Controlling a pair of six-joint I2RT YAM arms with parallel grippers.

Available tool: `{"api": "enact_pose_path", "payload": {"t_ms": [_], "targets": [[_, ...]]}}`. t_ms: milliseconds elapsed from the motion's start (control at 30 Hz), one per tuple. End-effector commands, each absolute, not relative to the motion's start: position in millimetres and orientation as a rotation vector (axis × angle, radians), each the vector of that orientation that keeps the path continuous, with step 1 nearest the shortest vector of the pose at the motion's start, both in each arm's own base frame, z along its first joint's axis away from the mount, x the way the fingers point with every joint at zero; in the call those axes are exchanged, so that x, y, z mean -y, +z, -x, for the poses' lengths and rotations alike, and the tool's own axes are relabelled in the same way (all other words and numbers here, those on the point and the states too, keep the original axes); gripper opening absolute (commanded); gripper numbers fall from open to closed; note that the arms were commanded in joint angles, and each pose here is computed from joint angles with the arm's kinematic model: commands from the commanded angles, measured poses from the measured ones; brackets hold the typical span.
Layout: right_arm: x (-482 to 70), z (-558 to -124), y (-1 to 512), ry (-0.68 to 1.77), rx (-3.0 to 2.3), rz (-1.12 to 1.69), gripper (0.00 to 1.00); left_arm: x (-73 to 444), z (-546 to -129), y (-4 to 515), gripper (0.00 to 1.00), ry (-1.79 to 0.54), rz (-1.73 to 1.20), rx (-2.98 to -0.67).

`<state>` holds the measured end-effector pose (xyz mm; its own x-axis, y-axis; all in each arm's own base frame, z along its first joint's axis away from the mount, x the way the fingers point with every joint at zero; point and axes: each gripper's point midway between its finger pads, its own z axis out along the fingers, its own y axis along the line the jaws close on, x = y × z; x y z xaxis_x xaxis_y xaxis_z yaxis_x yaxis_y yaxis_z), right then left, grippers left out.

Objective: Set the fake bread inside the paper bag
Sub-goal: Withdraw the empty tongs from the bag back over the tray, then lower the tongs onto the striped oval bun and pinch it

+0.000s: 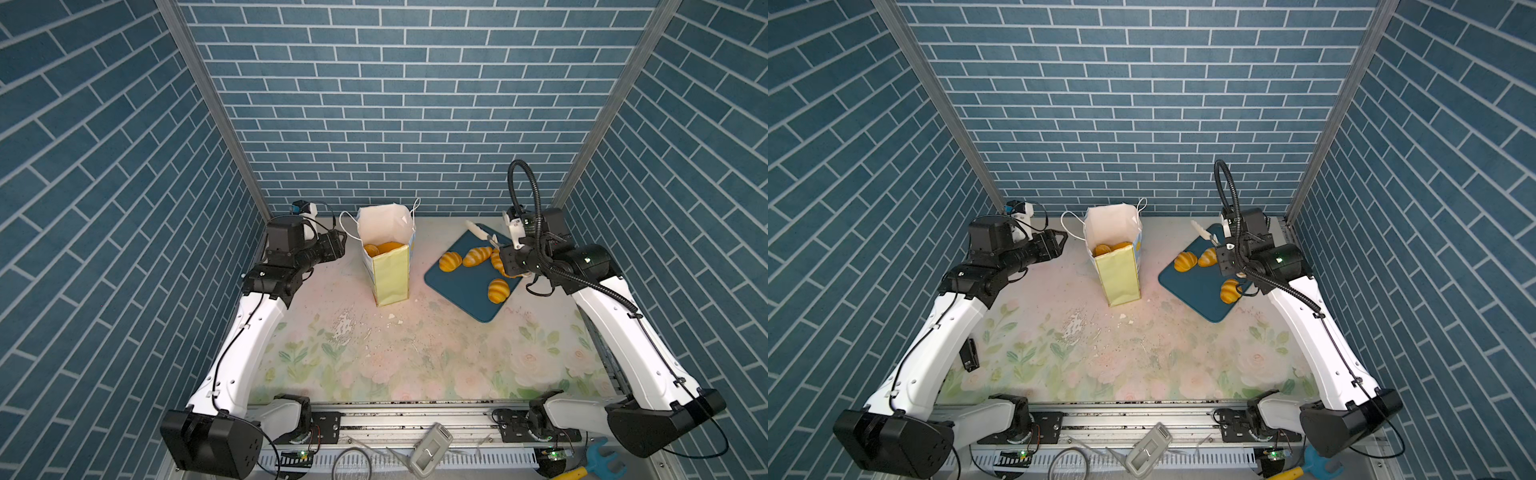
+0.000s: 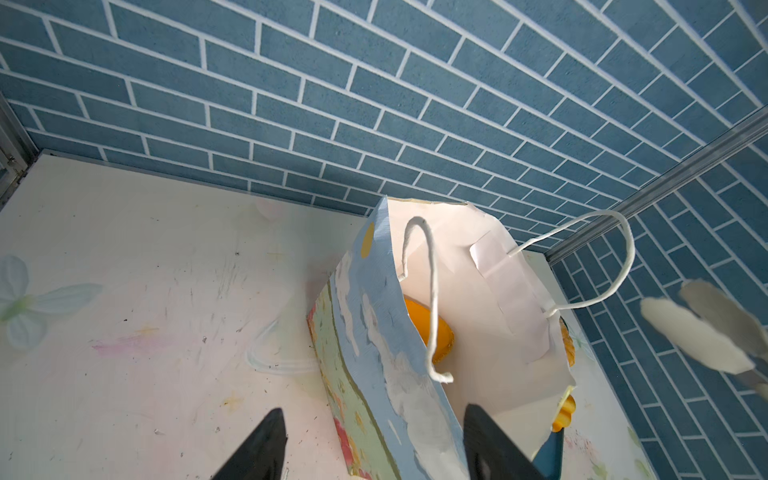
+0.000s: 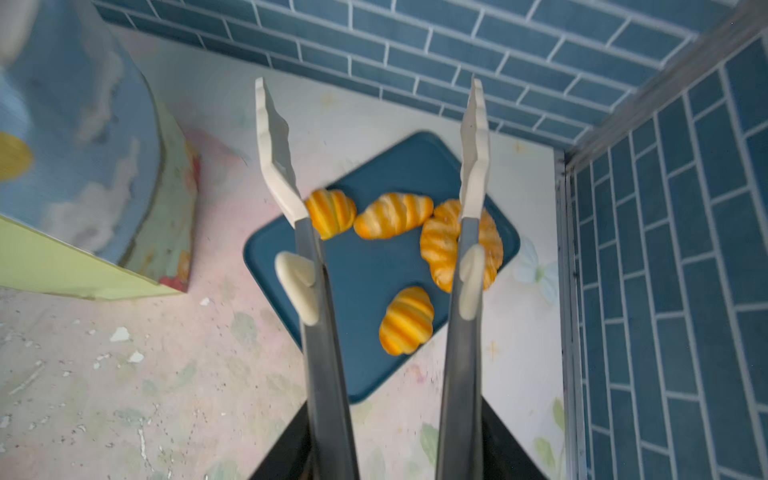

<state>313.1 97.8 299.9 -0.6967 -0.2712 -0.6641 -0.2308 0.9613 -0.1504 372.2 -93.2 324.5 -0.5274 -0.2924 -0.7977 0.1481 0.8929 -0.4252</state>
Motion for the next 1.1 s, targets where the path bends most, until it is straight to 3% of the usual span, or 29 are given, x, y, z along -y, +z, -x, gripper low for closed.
{"api": "enact_pose_path", "payload": {"t_ms": [0,400,1067], "targets": [[-82,-300,283,-0.059,-2.430,0.217,0.54,99,-375,334,0.69,-0.576,0.076,-2.037],[-70,-281,197,-0.023,-2.684,0.076,0.54,101,-378,329,0.69,-0.569,0.068,-2.065],[-56,-309,132,-0.068,-2.821,0.038,0.52,101,-378,325,0.69,-0.566,0.079,-2.067]]}}
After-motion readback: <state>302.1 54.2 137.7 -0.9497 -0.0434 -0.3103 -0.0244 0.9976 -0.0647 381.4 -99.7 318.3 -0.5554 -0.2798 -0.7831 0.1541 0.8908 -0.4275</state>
